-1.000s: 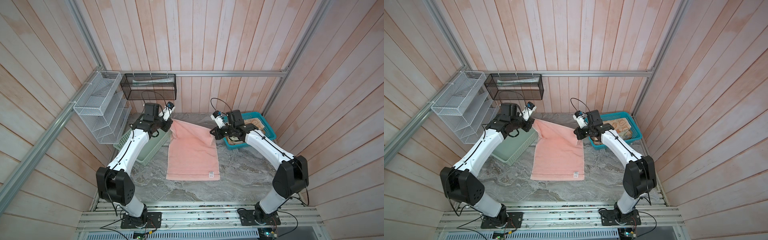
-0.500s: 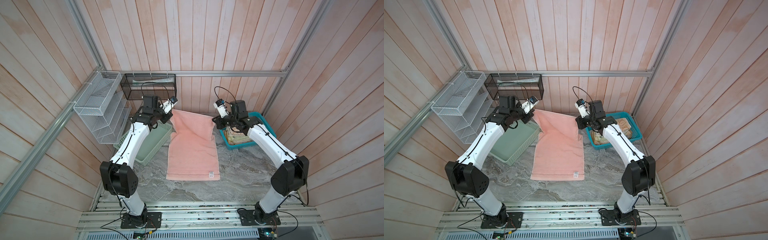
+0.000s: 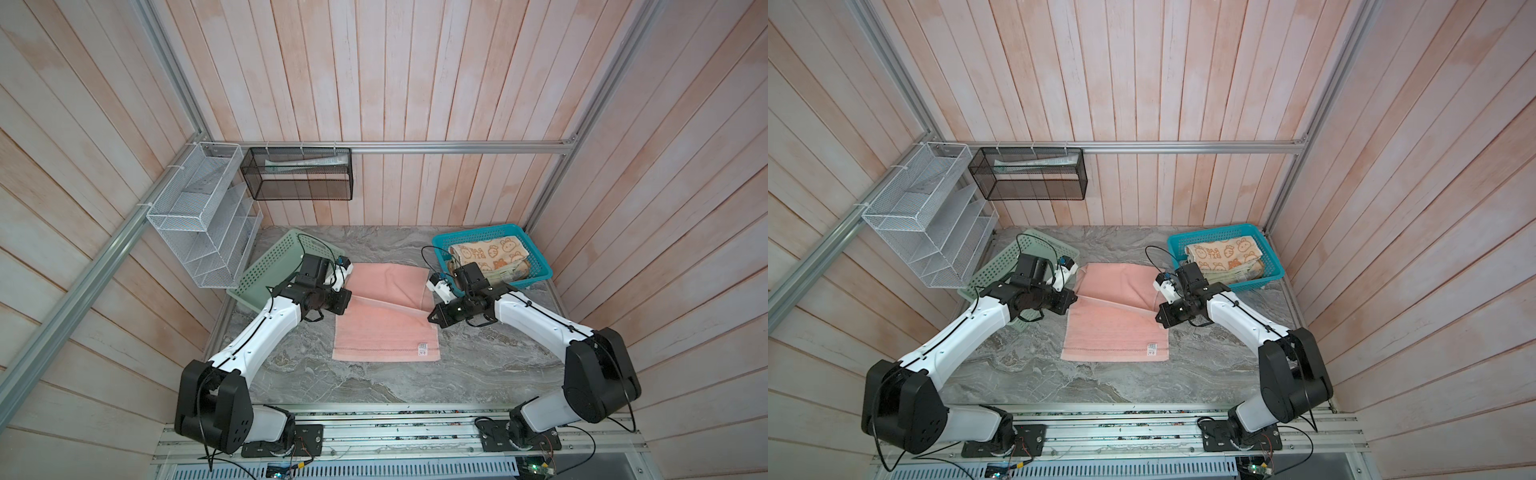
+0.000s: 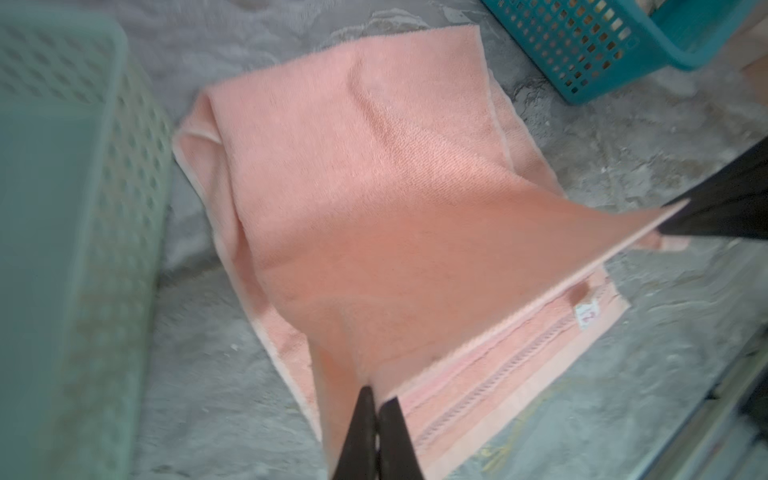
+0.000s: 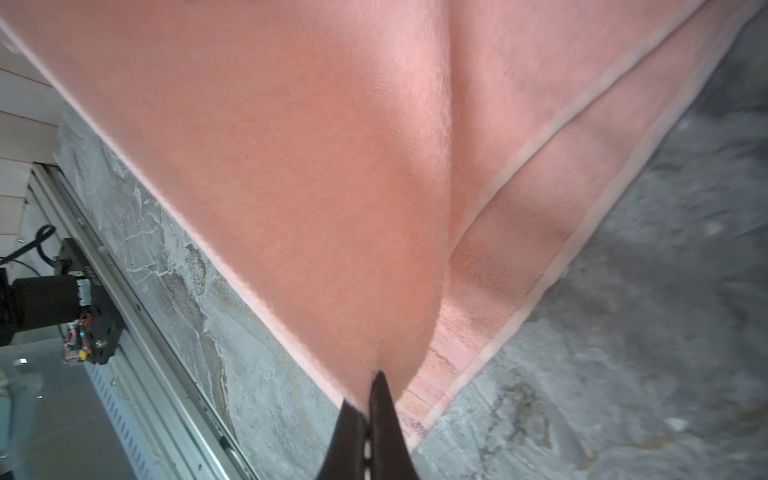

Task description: Fold and stack the towels

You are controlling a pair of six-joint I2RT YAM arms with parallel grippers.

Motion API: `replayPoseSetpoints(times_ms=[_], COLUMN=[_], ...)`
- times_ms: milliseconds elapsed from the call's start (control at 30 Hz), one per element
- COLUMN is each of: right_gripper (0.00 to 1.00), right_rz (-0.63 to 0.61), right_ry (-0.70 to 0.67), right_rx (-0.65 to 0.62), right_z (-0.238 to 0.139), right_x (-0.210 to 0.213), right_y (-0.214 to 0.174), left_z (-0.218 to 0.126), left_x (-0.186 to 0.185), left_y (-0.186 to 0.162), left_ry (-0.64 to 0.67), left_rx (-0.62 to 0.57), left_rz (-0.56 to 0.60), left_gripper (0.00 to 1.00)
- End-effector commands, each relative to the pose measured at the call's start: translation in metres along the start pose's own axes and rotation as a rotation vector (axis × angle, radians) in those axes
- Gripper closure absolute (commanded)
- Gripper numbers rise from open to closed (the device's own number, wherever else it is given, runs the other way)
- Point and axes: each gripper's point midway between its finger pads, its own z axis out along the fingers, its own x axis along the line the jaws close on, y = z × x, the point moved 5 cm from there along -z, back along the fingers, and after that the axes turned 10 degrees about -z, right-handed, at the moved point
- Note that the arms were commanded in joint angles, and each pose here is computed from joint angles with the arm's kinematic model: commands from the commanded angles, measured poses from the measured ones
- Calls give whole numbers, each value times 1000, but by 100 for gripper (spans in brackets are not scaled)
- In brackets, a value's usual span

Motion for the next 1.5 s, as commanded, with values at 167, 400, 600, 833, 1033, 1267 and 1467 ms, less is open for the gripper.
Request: replayPoseSetpoints(times_ms=[167,400,600,833,1033,1267,1467], right_gripper=[100,100,100,100,100,100,100], right_rz=[121,241,345,311,148,-22,-148], right_ry=[30,-27,-28,-102,-278,-512,-566], right_rx=[68,165,170,86,-46,-363,-506], right_z=[43,56,46,18,-32,-129,-175], right_x=[4,-8,5,1,-17,-72,-100], right_y=[-11,-58,-102,-88,11,176,275], left_z=[64,79,75,59,8,-57,-93], left_x=[30,21,-4,-28,-29,15,31], left_y=[-69,-126,-175,-146,-5,186,291], left_ry=[-44,59,86,57,17,94,101], left_rx=[89,199,291,261,35,-301,-487], left_rz=[-508,-540,-555,-469,-279,-23,149], left_gripper=[100,100,100,100,100,100,100])
